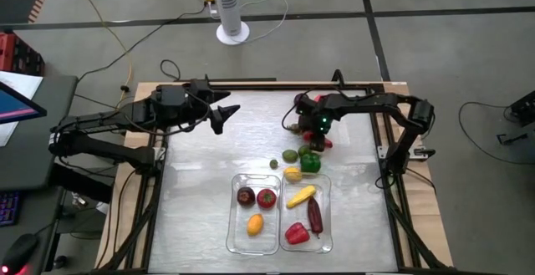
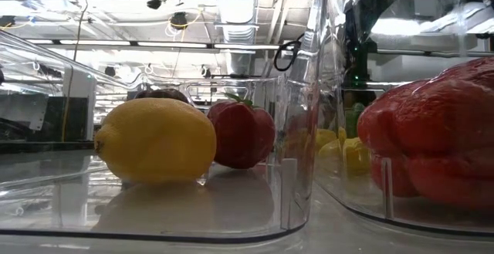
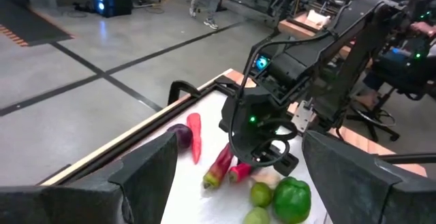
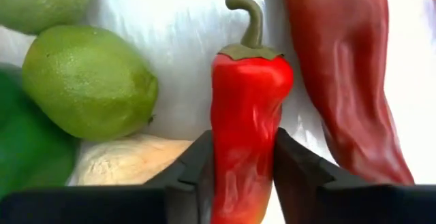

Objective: Sort produce into baskets
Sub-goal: Put the red chili pepper into the right transparent bin

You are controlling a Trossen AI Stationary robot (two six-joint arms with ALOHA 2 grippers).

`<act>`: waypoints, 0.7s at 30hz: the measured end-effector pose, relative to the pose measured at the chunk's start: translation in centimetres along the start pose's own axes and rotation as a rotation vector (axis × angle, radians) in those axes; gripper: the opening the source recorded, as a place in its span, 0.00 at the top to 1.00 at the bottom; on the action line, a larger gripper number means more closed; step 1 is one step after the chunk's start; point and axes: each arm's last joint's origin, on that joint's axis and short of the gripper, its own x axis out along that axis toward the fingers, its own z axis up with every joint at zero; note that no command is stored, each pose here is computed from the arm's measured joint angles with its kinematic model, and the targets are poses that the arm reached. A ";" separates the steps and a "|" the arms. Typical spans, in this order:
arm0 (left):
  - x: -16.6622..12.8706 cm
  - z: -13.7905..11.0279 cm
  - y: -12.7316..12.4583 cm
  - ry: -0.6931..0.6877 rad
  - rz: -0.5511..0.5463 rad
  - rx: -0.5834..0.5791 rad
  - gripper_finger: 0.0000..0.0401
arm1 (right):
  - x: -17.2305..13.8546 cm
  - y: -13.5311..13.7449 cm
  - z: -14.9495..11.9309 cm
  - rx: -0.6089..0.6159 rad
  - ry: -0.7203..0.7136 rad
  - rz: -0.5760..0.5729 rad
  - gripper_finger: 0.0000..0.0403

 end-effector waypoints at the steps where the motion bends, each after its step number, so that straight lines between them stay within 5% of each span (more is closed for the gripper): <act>1: 0.0 0.0 0.0 0.000 0.000 0.007 0.25 | -0.1 0.0 0.0 0.016 0.005 0.001 0.67; 5: 0.0 0.1 0.0 -0.013 0.014 0.044 0.25 | -2.0 0.1 0.5 0.064 -0.005 0.009 0.67; 11: 0.1 0.9 0.5 -0.103 0.107 0.089 0.25 | -8.3 1.4 1.5 0.050 -0.207 0.004 0.64; 16: 0.5 1.6 1.1 -0.164 0.128 0.033 0.25 | -13.6 3.8 0.7 -0.021 -0.411 0.205 0.64; 21: 1.7 1.4 1.7 -0.143 0.168 0.027 0.25 | -15.9 6.5 -0.5 -0.056 -0.470 0.417 0.61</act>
